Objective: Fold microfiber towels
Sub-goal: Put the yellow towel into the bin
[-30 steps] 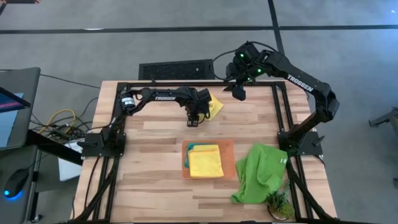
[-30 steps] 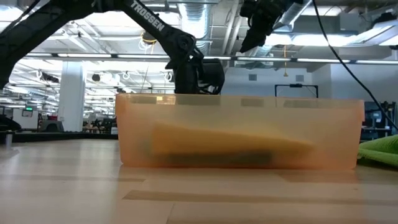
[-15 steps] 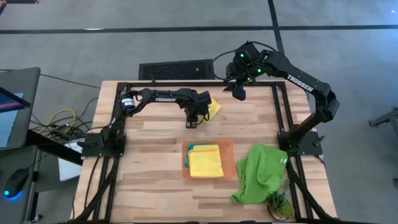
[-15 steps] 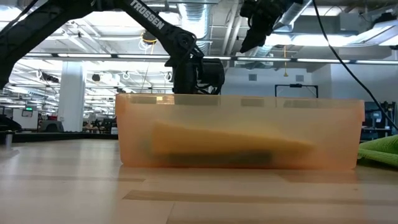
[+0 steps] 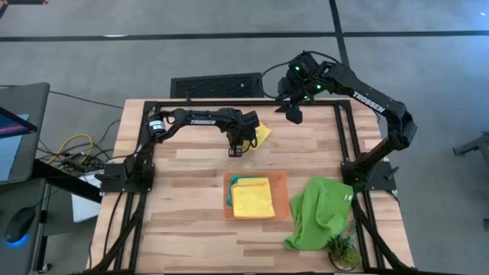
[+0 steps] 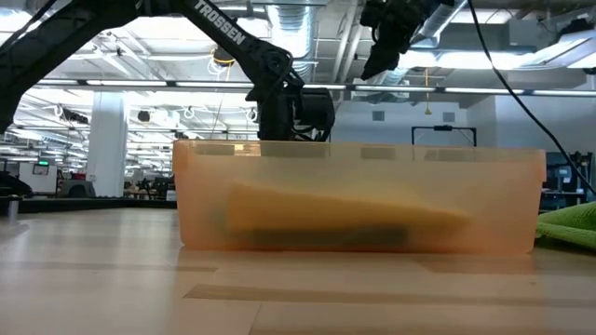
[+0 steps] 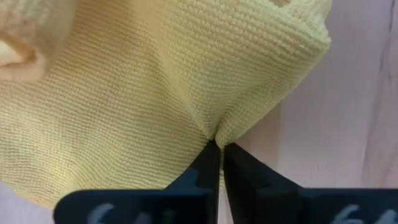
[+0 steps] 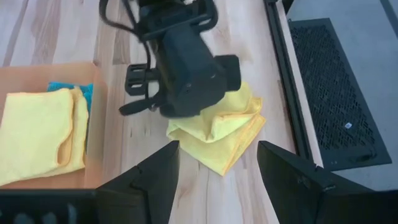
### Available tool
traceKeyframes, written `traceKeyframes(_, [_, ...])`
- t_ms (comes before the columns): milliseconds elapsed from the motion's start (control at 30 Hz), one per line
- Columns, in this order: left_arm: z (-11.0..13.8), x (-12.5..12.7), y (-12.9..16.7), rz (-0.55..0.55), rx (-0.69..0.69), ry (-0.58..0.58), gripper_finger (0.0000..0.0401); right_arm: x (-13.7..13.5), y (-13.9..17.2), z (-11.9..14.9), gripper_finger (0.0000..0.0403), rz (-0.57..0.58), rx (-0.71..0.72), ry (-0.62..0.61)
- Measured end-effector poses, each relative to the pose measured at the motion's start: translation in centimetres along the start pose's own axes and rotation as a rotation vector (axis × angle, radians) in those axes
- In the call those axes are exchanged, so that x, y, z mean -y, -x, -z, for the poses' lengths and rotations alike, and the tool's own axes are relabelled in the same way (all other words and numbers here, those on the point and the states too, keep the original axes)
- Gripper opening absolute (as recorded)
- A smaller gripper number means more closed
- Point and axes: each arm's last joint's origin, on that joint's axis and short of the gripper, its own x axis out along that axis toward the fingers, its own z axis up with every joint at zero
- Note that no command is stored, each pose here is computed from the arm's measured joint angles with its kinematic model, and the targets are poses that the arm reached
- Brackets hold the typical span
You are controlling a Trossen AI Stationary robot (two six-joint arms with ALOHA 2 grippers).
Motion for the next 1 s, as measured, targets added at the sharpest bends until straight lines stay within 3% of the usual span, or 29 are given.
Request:
traceKeyframes(233, [0.8,-0.8,1.9,0.102,0.048,0.129,0.0001,-1.6,-0.4,0.7,0.0240,-0.101,-0.114,0.150])
traceKeyframes(433, [1.3,-1.7,3.4,0.190,0.093,0.235,0.0001,-3.4,-2.8,0.7,0.0240,-0.151,-0.115,0.234])
traceKeyframes(733, [1.2,-1.5,3.9,0.255,0.120,0.294,0.0000,-5.8,-7.5,0.8,0.0240,-0.051,-0.055,0.360])
traceKeyframes(1000, [0.8,-1.7,4.5,0.259,0.141,0.335,0.0000,-7.6,-10.3,2.0,0.0240,-0.068,-0.023,0.378])
